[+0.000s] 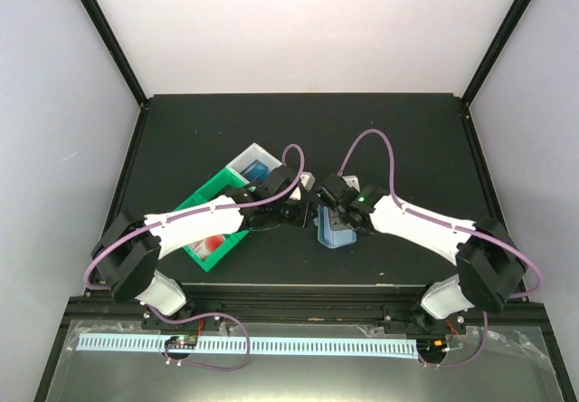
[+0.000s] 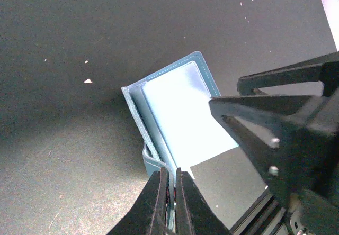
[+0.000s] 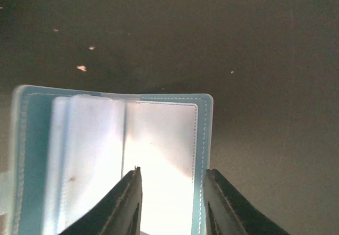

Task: Put the credit cards into the card holder
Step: Open the card holder at the center of the board.

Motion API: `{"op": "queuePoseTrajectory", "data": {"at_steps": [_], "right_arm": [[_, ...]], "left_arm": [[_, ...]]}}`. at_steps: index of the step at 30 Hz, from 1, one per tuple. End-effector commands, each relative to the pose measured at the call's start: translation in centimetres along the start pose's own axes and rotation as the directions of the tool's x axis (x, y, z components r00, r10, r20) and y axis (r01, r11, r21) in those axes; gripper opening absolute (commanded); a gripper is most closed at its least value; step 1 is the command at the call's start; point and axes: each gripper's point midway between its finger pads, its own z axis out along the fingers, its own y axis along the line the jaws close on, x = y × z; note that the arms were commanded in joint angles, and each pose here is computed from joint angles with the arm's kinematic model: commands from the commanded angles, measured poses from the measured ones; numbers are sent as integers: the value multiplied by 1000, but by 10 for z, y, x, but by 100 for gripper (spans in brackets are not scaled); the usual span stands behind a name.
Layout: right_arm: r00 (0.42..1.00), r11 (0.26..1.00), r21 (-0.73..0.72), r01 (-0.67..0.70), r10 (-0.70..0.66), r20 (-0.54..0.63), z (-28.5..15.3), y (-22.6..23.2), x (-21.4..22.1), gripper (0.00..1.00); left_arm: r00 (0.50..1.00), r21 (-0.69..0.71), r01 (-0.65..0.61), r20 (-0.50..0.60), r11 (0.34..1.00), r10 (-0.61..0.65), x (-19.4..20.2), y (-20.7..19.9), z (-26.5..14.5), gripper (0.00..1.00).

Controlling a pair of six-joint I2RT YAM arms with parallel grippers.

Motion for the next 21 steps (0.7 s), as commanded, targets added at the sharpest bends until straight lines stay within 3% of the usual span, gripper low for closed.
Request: {"op": "queuePoseTrajectory", "data": {"at_steps": [1,5,12,21], "right_arm": [[998,995,-96,-14,20,64,-19,13,-14,30],[1000,981,-195,-2,4,8,-8,36,-3,26],[997,963,-269,6,-26,-70,16,60,12,42],[992,983,-185,19,-42,-119,43,53,24,54]], "left_arm": [[1000,-4,-10,29,1000,10,-9,-1,-8,2],[1000,-7,-7,30,1000,7,-8,0,-8,2],[999,-64,23,40,998,-20,-2,16,-9,5],[993,-155,100,85,983,-87,11,50,-18,40]]}}
